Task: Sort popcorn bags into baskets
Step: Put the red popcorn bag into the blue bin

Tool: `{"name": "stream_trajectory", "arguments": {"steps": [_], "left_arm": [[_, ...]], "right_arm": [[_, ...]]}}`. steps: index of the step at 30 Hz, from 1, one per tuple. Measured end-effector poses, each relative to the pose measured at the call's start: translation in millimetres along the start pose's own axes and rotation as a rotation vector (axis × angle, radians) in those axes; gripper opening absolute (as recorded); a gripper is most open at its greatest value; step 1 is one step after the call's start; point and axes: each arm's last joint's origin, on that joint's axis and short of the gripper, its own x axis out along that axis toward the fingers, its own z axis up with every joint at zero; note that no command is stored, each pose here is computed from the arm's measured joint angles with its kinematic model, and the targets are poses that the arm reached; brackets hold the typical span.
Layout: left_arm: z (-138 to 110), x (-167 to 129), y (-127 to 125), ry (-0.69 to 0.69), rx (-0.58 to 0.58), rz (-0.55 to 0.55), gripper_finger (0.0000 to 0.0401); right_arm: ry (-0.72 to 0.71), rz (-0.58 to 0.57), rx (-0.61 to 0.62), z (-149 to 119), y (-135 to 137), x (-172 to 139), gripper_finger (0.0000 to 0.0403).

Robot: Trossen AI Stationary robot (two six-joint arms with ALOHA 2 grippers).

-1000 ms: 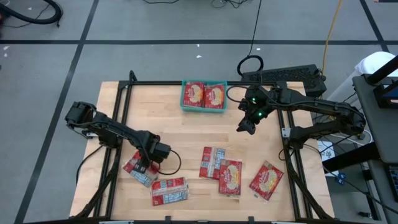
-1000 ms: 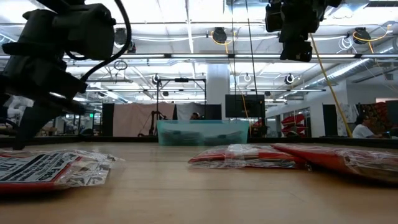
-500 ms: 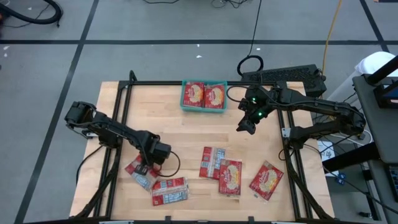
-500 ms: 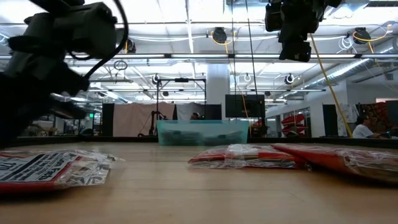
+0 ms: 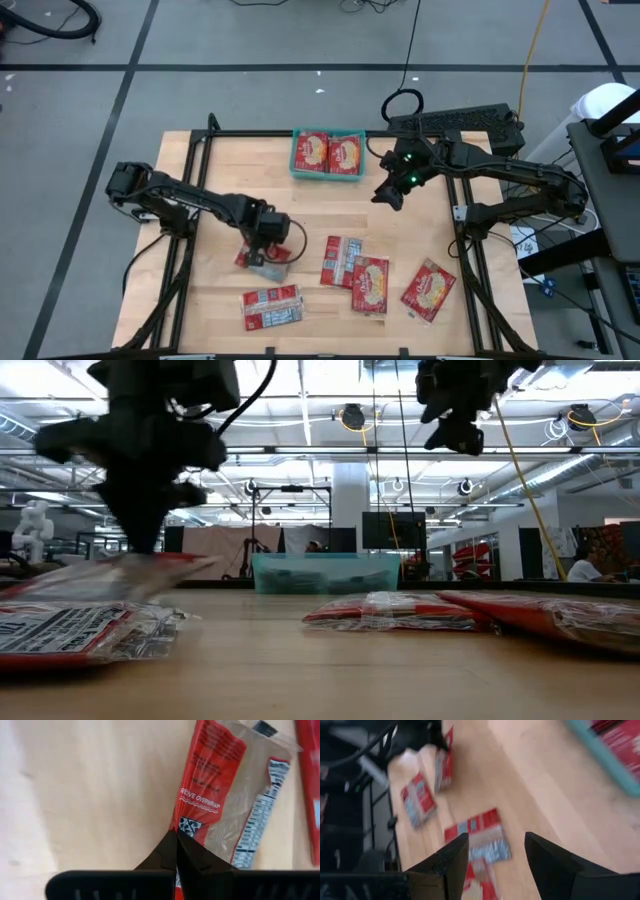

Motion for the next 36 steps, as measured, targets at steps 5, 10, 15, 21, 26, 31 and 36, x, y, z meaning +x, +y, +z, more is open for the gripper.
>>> {"name": "stream_trajectory", "arguments": {"steps": [5,10,15,21,26,31,36], "left_arm": [[14.8,-13.6,15.9,-0.091,-0.053,0.078,0.0001],[25.8,-25.5,32.1,-0.175,-0.113,0.116,0.0001],[37.2,-38.0,41.7,-0.261,-0.142,0.152,0.0000],[46.3,-44.7,46.6,-0.352,-0.159,0.163,0.0000],[47.9,-45.3,46.9,-0.371,-0.170,0.163,0.0000],[47.9,-45.4,47.5,-0.374,-0.195,0.160,0.0000],[48.2,-45.6,47.8,-0.379,-0.209,0.167,0.0000]], "right_arm": [[-0.107,-0.010,0.052,8.3,-1.1,7.2,0.0189],[-0.164,0.058,0.052,6.7,-11.8,31.8,0.0198],[-0.191,0.107,0.026,3.2,-23.4,64.3,0.0214],[-0.189,0.148,-0.013,1.6,-33.1,118.4,0.0246],[-0.204,0.239,-0.068,0.4,-34.8,158.8,0.0253],[-0.217,0.315,-0.062,-5.7,-31.4,185.5,0.0234],[-0.204,0.347,-0.067,-9.4,-27.0,191.0,0.0190]]}}
